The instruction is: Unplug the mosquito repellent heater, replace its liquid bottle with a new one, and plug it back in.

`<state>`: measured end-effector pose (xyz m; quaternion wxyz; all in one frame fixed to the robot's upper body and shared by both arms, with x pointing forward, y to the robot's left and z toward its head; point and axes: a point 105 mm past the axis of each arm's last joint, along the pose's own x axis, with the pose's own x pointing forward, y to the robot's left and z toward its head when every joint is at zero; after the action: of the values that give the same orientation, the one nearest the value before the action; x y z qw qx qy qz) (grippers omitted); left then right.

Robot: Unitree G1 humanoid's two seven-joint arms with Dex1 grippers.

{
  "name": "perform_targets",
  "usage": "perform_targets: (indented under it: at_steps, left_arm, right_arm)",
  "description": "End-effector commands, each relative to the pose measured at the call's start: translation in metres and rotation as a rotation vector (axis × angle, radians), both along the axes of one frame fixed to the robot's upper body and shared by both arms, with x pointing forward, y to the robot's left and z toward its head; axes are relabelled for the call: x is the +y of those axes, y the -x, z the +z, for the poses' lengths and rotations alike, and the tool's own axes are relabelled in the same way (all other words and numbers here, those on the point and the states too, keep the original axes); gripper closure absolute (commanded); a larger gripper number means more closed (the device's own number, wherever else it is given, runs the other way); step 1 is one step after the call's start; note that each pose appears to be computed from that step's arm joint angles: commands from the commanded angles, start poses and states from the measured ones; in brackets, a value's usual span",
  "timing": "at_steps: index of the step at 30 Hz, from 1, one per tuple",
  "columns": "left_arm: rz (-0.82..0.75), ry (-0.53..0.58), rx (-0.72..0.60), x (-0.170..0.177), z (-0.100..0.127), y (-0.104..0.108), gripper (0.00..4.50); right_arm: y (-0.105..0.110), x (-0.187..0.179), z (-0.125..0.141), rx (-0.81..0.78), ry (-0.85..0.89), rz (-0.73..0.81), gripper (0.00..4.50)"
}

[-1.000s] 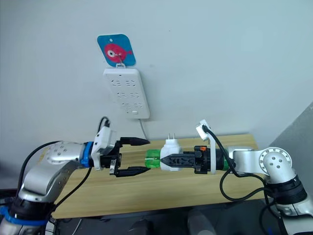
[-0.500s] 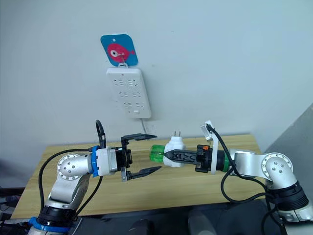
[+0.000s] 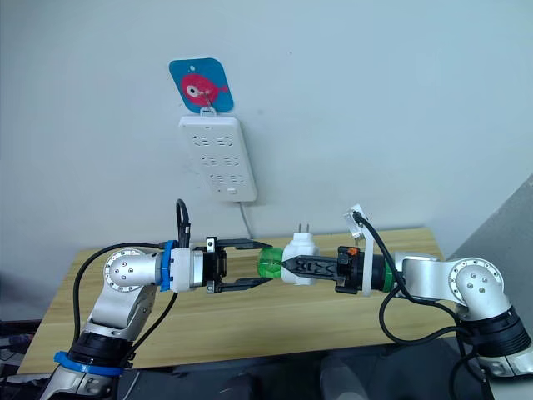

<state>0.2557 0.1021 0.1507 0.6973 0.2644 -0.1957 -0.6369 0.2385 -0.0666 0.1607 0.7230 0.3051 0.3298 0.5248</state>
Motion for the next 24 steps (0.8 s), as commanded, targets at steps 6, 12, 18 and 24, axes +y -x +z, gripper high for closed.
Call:
perform_targets:
  at_steps: [6, 12, 18, 24]
  left_arm:
    - [-0.06, 0.032, -0.021, -0.007, 0.011, 0.007, 2.25]
    - [-0.035, -0.063, 0.319, 0.0, 0.003, 0.007, 2.25]
    - [-0.053, -0.169, 0.81, 0.012, 0.01, 0.009, 2.25]
    - [-0.063, -0.227, 0.976, 0.019, 0.017, 0.009, 2.25]
  right_arm:
    - [0.008, 0.009, 0.015, -0.061, -0.039, 0.061, 1.48]
    - [0.015, 0.007, 0.017, -0.121, -0.002, 0.122, 1.48]
    - [0.023, 0.011, 0.023, -0.245, 0.048, 0.227, 1.48]
    - [0.027, 0.013, 0.024, -0.331, 0.076, 0.292, 1.48]
